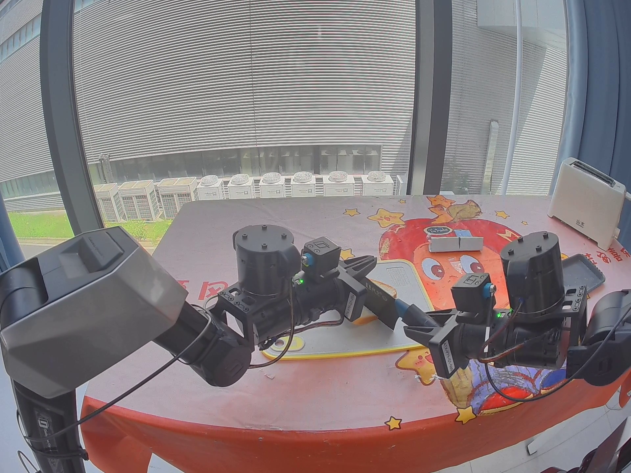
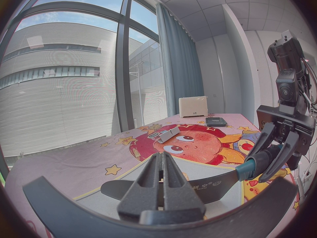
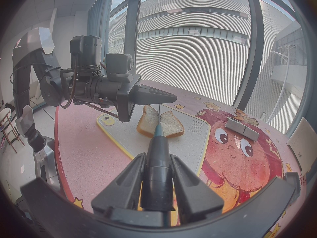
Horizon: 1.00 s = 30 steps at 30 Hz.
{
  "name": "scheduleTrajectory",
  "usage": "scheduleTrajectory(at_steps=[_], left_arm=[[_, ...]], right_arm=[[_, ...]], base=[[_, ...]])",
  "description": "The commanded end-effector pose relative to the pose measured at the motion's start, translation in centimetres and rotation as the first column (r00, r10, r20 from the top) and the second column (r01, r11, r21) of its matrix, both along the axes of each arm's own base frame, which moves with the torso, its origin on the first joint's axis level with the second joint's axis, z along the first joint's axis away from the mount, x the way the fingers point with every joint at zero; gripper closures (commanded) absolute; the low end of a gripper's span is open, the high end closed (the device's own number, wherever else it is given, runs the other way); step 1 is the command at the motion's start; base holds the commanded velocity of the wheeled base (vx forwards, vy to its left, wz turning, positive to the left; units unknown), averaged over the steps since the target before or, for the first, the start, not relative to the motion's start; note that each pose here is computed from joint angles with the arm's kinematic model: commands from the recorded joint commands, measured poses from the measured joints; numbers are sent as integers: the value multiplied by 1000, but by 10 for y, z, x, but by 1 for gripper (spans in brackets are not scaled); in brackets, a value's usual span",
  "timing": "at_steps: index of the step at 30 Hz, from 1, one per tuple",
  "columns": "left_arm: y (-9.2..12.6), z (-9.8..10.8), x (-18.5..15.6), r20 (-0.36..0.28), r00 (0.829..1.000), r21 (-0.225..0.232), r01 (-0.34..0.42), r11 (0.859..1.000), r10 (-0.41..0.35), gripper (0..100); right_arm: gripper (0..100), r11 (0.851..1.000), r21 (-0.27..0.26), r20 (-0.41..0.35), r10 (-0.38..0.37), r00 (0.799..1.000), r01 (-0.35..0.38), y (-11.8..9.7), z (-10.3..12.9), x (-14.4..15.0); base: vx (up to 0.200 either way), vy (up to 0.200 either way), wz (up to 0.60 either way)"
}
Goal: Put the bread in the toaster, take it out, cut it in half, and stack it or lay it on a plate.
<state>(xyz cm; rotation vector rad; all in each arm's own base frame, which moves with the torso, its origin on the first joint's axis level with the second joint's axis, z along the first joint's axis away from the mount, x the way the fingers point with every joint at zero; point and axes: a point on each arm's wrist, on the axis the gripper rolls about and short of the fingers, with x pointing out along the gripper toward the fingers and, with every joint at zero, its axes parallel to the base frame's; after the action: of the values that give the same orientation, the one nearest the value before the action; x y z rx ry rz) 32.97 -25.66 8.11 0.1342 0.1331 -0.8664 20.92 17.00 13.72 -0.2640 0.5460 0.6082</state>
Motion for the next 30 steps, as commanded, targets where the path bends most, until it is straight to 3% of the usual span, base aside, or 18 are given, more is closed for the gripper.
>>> scheduleTrajectory(at_steps=[1, 30], left_arm=[[0, -6, 0, -14, 1000, 11, -1, 1000, 1, 100], [0, -4, 0, 2, 1000, -1, 0, 1000, 0, 100]], right_arm=[[100, 1000, 0, 0, 3, 1000, -3, 0, 0, -1], [100, 1000, -5, -6, 1, 1000, -1, 0, -2, 0]], base=[[0, 0, 0], [0, 0, 0]])
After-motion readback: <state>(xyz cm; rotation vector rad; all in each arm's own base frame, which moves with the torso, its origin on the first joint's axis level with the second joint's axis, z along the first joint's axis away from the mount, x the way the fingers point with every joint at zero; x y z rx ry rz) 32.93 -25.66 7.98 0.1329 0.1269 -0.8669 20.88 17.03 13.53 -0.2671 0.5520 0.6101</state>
